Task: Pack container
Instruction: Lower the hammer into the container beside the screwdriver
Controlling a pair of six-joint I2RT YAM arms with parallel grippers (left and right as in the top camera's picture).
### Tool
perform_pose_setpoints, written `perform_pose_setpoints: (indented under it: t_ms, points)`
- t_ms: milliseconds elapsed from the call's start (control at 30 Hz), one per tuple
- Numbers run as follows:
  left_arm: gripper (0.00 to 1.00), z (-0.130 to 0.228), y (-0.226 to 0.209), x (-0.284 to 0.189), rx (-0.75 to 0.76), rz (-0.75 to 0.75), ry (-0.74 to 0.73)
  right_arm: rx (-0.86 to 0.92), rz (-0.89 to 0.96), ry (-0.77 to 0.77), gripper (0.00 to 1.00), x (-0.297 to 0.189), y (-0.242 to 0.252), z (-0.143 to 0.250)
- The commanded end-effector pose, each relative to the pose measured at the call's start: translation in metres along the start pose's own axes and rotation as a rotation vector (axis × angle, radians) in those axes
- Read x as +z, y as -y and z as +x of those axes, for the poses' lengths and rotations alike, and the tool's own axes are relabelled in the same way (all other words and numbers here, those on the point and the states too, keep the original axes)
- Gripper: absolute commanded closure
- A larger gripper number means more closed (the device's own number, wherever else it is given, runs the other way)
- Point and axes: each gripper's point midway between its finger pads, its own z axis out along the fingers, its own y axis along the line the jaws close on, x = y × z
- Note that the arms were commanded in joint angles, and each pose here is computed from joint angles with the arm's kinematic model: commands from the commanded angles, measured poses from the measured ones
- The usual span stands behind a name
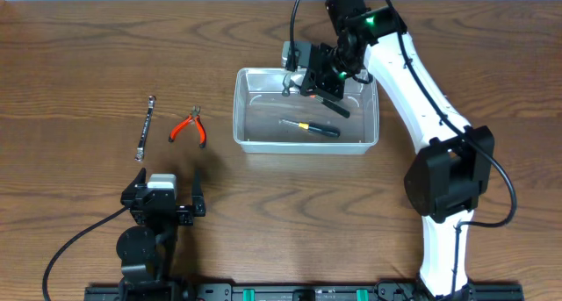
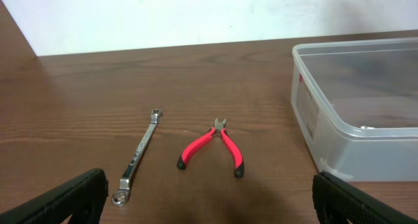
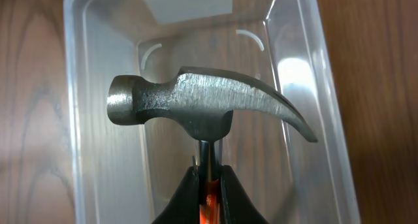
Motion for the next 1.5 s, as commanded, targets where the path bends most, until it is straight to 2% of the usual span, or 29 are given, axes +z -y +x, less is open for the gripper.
perform_pose_setpoints:
  t_ms: [0,567,1467]
  points:
    - [0.02,0.013,-0.001,0.003,-0.004,-0.009,-0.028,0.011,-0.038,-0.016,0.99,0.018,-0.002,0.006]
    - [0.02,0.013,-0.001,0.003,-0.004,-0.009,-0.028,0.063,-0.106,-0.076,0.99,0.06,0.003,0.033]
    - [0.02,0.013,-0.001,0.003,-0.004,-0.009,-0.028,0.114,-0.089,-0.156,0.99,0.078,0.011,0.054]
